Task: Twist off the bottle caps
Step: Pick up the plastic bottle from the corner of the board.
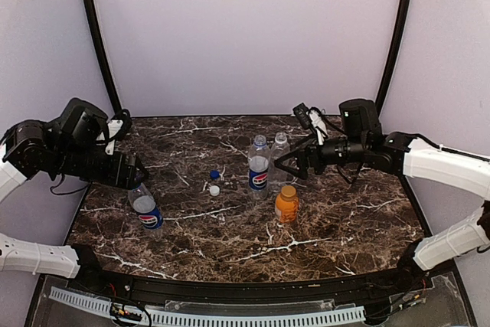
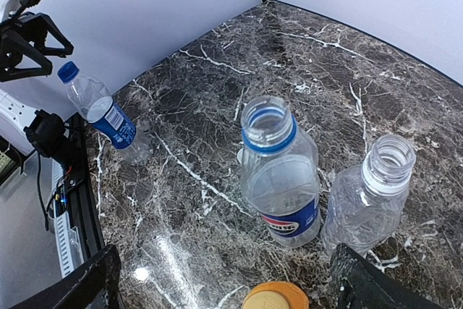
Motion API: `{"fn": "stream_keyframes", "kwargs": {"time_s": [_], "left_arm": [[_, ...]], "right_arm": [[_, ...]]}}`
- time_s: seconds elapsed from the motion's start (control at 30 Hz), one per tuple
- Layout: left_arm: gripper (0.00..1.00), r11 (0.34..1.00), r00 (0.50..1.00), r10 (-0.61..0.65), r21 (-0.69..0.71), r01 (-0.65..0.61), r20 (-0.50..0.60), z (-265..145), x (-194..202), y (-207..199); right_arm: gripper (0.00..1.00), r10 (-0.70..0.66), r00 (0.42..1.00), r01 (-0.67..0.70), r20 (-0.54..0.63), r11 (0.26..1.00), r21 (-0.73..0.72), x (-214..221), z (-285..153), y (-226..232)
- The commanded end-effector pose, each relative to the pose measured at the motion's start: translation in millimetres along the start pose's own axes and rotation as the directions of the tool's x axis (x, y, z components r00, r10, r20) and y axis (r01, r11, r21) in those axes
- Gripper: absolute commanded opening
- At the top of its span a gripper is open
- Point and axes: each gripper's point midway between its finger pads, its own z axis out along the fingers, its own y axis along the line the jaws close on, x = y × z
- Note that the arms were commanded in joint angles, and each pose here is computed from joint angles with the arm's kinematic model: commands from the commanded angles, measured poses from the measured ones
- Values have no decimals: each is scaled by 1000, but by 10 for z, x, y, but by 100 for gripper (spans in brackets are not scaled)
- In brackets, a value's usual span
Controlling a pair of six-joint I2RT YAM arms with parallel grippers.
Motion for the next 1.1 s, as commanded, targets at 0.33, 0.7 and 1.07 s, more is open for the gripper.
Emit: {"fn": "stream_keyframes", "kwargs": {"time_s": [0.33, 0.7, 1.07], "left_arm": [[55, 993, 995, 0, -116, -12, -99, 254, 239, 193], [36, 994, 995, -9, -110, -2, -101, 280, 241, 176], [14, 986, 995, 93, 142, -88, -28, 50, -77, -319]], "right_arm": [[97, 11, 999, -10, 32, 999, -39, -120, 30, 47], [97, 12, 1000, -10, 28, 999, -39, -125, 14, 59], [97, -32, 997, 42, 77, 989, -141, -340, -93, 364]]}}
